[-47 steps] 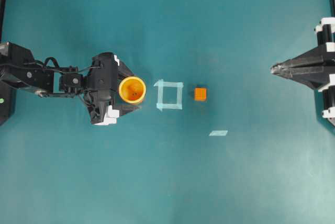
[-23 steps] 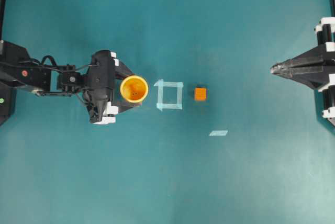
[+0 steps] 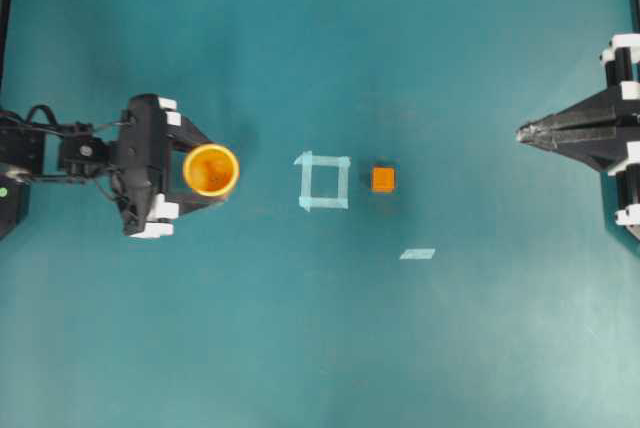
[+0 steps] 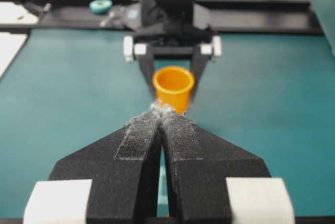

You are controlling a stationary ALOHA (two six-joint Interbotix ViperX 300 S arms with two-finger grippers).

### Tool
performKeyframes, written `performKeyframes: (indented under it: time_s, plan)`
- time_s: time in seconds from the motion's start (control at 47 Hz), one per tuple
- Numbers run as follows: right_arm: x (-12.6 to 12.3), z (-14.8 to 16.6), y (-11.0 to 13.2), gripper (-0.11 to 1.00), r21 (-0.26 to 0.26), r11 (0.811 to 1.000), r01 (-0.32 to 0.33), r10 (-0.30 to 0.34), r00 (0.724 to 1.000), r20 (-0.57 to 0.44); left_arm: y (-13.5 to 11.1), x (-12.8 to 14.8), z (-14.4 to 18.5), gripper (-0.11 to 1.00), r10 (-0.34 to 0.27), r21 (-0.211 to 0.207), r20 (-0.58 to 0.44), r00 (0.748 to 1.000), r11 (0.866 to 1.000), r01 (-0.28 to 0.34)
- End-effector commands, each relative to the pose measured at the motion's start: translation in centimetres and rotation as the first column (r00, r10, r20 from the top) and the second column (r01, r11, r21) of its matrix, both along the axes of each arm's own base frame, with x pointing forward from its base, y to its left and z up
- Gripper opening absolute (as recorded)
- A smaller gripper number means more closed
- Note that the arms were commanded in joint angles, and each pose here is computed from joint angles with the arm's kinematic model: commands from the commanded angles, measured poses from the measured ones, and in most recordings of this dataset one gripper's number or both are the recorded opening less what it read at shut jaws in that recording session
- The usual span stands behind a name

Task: Move the cup to the left with left arm.
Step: 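Drag the held orange cup leftward toward the table's left edge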

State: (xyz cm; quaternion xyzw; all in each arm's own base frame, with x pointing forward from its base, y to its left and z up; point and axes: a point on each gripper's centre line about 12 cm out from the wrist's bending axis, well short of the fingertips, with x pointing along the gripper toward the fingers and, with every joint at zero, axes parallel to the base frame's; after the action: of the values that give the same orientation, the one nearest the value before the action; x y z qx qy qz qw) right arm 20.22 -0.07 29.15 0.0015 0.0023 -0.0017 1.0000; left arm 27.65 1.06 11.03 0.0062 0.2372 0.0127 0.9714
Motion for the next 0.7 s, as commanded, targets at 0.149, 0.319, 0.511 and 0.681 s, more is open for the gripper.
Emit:
performKeyframes:
  time_s: [0.149,0.319,0.511,0.681]
  plan:
    - [0.3,1.3,0.0,0.00,0.003,1.000,0.002,-0.002,1.000,0.026,-0.3,-2.2,0.2,0.64,-0.006,-0.003,0.009,1.000,1.000,0.006]
    - [0.3,1.3,0.0,0.00,0.008,1.000,0.002,-0.002,1.000,0.025,-0.4,-3.7,0.0,0.64,-0.007,-0.004,-0.001,1.000,1.000,0.007]
    - [0.3,1.1,0.0,0.00,0.023,1.000,0.002,-0.002,1.000,0.011,-0.5,-5.4,0.0,0.64,-0.006,-0.008,-0.001,1.000,1.000,0.006]
    - [0.3,1.1,0.0,0.00,0.024,1.000,0.002,-0.002,1.000,0.006,-0.5,-6.3,0.6,0.64,-0.002,-0.011,0.031,1.000,1.000,0.003]
